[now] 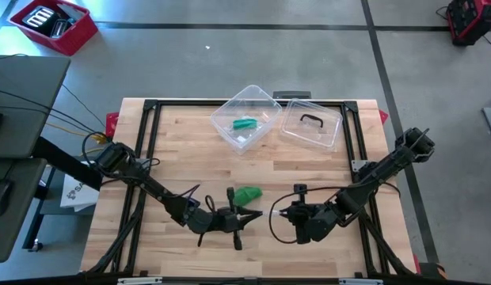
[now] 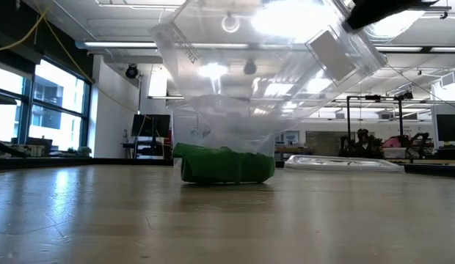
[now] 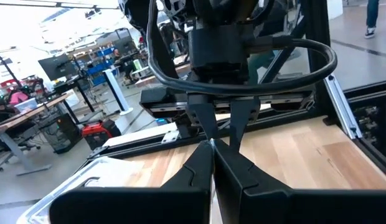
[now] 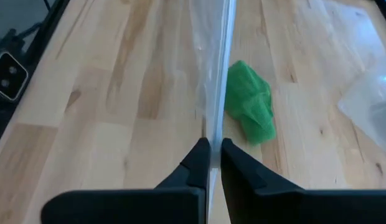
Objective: Roll bandage
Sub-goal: Open the transparent zip bag
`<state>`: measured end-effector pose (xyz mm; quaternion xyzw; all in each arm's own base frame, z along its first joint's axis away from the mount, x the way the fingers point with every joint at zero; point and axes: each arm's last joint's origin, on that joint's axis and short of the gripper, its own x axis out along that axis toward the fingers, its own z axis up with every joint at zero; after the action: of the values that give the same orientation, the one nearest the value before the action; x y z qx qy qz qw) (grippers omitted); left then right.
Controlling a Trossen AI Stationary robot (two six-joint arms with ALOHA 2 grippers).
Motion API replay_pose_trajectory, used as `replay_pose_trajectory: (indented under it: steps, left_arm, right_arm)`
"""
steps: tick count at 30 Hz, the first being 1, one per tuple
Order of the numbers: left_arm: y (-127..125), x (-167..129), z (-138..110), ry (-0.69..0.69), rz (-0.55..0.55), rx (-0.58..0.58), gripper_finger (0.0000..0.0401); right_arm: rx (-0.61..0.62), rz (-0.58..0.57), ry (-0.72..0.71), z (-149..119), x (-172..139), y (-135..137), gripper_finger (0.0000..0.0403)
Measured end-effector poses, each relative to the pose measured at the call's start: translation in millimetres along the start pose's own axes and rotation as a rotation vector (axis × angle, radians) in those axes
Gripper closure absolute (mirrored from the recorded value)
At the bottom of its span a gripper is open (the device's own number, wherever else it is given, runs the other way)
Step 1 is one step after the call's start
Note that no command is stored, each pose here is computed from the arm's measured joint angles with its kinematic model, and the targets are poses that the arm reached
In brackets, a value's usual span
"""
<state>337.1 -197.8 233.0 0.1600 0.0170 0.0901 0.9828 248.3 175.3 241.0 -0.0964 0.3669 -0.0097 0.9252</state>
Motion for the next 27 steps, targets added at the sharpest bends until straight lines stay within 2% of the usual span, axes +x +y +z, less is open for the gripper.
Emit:
replay_pose_trajectory:
  steps: [7,19,22,27]
  left_arm:
    - [-1.7,-1.7,-0.2,0.007,0.004,0.006,0.0401]
    - [-1.6,-1.6,-0.3,0.009,0.005,-0.003,0.0401]
    - [-1.5,-1.5,-0.2,0.009,0.005,-0.009,0.0401]
    - [-2.3,-1.5,-2.3,0.024,-0.007,-0.019,0.0401]
  right_arm:
    - [0.011,-0.008,0.060,-8.1,-2.6,1.7,0.0386]
    - [0.022,0.039,0.077,-8.1,-4.6,1.4,0.0379]
    - [0.062,0.066,0.063,-2.5,-12.1,-9.5,0.0347]
    - [0.119,0.106,-0.014,9.8,-31.4,-31.6,0.0261]
